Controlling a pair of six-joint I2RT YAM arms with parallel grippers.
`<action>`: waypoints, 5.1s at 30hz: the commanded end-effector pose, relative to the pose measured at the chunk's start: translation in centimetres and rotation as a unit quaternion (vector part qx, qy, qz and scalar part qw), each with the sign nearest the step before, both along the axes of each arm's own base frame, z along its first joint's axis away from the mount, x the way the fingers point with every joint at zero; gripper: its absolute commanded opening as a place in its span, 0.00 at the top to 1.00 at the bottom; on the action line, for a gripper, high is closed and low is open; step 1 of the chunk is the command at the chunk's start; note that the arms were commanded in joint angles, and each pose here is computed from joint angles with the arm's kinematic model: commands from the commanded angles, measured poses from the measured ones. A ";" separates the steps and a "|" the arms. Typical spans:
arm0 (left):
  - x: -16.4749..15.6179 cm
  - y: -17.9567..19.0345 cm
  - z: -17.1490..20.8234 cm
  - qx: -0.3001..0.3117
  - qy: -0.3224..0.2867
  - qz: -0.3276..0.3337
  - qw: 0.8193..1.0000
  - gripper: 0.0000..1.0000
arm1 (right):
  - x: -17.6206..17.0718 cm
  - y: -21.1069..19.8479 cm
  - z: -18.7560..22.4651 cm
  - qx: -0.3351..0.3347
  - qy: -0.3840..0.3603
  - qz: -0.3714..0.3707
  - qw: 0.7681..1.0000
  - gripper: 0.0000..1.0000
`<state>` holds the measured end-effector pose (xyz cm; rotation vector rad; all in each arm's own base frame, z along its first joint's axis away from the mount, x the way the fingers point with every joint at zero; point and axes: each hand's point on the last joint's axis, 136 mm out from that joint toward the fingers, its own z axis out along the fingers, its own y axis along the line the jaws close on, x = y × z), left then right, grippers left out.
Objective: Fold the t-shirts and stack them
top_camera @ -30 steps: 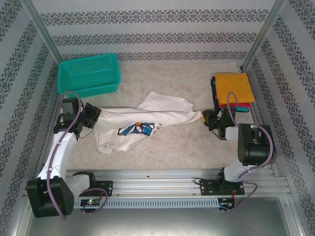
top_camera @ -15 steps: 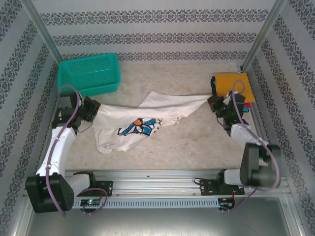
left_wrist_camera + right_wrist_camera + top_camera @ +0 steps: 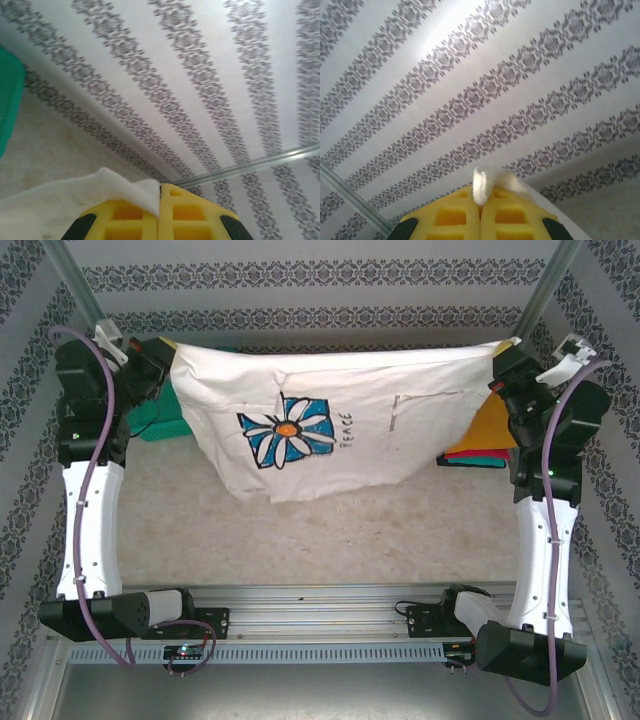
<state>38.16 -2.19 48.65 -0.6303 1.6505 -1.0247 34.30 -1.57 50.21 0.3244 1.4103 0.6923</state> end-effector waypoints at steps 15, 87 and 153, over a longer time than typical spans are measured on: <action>-5.4 -0.4 6.9 0.010 -0.052 0.005 0.999 1.00 | -8.7 0.5 8.0 -0.113 -0.066 -0.077 0.988 1.00; -4.9 -3.6 -40.4 -0.050 0.396 -0.046 0.916 1.00 | -9.8 0.6 -44.3 0.065 0.499 -0.080 0.860 1.00; 20.8 -5.5 -34.4 0.303 0.227 0.080 0.922 0.00 | -4.0 5.2 -39.9 -0.047 0.434 0.016 0.899 0.11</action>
